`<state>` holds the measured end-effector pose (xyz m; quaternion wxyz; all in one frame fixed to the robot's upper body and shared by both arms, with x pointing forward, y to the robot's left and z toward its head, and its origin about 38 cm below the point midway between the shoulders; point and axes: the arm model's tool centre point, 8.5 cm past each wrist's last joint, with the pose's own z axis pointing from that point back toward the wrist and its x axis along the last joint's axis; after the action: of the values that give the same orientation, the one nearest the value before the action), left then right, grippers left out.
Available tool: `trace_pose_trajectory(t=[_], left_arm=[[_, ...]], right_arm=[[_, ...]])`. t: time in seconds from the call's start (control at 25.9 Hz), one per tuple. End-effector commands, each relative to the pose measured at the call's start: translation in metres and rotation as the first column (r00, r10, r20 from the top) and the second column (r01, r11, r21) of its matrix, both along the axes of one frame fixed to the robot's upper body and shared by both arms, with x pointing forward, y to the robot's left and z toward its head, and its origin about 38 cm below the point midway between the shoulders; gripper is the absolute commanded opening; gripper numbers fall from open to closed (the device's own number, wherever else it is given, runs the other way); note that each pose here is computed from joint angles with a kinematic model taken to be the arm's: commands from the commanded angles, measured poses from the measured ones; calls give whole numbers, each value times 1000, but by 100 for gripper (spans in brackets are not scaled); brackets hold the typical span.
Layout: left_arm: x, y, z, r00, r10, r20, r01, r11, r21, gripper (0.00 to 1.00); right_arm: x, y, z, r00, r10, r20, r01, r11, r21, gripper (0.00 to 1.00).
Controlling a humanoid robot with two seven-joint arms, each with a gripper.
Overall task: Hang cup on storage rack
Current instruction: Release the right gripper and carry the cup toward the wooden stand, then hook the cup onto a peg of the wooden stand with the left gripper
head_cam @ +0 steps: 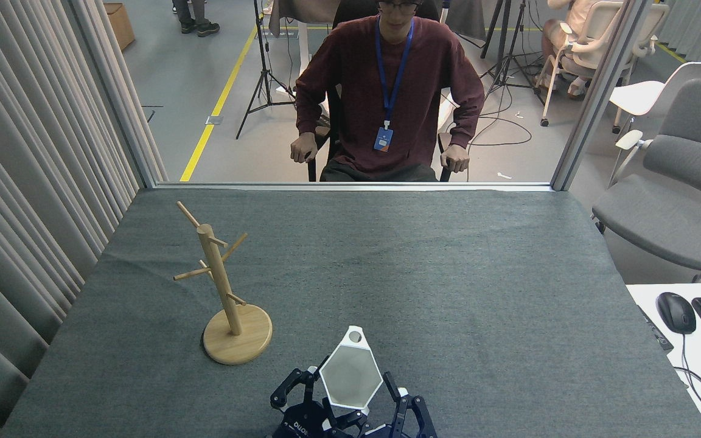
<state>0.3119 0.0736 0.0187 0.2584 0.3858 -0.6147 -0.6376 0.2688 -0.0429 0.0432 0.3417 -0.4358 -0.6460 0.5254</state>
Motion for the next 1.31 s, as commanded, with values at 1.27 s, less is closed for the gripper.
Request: trace_pose_trajectory(t=[1.27], left_arm=[[25,238,68,780,531,330,-608,769,198,43]], right_arm=[[26,-160,-33,880,-448,-159,453,892,-7,98]])
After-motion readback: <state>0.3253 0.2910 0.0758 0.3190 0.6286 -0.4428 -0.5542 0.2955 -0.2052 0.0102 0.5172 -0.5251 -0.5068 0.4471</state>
